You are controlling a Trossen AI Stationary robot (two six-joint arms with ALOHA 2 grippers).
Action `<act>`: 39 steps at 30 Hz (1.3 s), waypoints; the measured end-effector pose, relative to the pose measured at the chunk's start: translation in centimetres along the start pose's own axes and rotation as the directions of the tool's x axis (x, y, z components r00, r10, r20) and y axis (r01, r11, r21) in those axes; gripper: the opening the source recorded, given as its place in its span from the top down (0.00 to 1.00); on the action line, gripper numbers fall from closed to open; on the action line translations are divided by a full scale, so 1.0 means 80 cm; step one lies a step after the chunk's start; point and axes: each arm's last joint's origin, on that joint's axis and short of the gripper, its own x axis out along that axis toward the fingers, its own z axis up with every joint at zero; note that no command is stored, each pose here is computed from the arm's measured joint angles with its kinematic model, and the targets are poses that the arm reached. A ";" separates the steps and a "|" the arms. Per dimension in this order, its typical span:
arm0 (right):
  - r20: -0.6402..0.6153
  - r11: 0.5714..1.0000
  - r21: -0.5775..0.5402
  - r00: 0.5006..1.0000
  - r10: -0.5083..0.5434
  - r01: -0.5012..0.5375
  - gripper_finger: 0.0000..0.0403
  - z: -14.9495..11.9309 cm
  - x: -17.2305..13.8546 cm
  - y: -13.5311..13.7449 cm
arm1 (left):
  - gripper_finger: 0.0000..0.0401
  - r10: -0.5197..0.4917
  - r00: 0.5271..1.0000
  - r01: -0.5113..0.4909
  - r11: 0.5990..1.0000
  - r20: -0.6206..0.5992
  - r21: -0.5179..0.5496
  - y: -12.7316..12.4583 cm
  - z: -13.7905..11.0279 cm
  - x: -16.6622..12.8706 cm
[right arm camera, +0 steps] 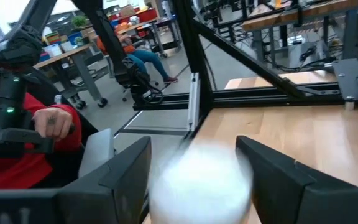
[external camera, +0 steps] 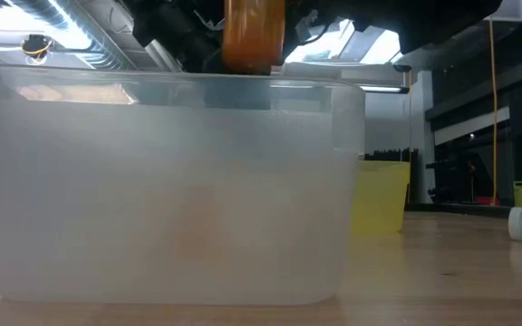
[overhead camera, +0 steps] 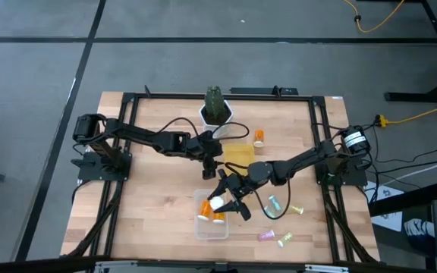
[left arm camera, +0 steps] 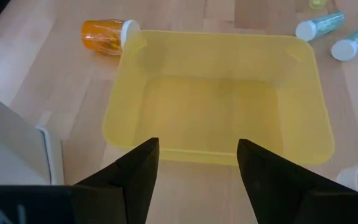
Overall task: Pick and place medicine bottles into bin by pill shape (circle, oval)
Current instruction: Put the large orange pill bottle into the transparent bin
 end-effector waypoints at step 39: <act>-0.498 0.572 0.165 0.569 -0.654 0.803 0.29 0.002 -0.107 0.045 | 0.47 -0.023 1.000 0.023 1.000 0.008 0.019 -0.013 0.000 -0.002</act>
